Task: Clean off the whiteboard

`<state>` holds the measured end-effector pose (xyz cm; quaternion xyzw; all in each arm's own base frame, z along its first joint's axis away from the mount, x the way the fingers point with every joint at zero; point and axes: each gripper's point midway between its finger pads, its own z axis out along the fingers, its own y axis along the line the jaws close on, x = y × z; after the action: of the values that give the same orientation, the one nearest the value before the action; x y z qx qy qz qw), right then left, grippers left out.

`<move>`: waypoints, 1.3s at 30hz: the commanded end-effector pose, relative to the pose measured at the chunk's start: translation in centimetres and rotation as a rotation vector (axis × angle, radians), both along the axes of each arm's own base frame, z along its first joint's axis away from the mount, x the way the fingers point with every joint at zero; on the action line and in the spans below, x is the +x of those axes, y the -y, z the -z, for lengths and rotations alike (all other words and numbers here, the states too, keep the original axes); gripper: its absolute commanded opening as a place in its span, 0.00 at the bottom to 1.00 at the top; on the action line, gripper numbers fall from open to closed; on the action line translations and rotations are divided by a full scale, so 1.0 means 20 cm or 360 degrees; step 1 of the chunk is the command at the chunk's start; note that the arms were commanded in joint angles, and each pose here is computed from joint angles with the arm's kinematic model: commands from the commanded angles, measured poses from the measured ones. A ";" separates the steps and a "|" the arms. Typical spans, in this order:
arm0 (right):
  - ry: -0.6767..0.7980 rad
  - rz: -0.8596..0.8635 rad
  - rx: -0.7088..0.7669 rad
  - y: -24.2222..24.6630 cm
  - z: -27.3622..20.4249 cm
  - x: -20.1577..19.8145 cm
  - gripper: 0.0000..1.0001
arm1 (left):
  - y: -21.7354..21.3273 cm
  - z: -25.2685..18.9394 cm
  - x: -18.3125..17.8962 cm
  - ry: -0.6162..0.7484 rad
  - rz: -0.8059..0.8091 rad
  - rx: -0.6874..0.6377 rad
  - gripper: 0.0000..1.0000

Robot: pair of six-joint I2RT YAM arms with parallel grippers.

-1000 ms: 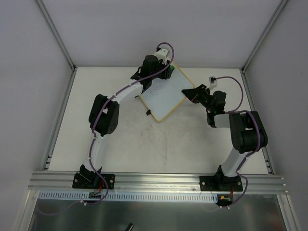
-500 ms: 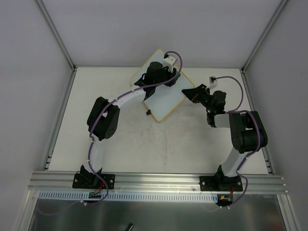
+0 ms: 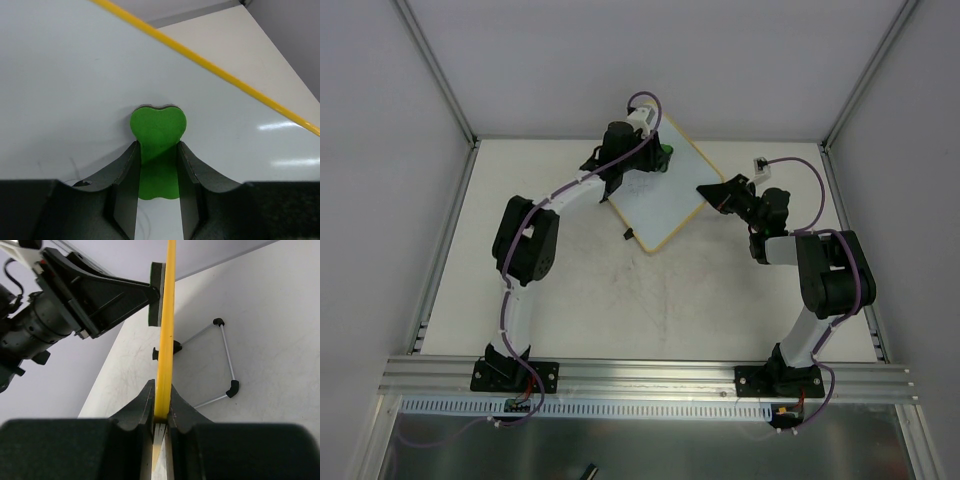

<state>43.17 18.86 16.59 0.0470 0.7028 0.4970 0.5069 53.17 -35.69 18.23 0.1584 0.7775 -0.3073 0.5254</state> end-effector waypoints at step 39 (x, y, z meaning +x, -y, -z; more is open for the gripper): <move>0.0172 -0.0204 -0.0067 -0.12 -0.06 -0.06 0.00 | -0.69 0.60 0.08 -0.0837 -0.0621 -0.0519 0.00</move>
<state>43.09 18.99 16.70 0.0420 0.7022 0.4995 0.5057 56.27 -20.73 9.08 -0.1697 0.8337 -0.3326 0.4069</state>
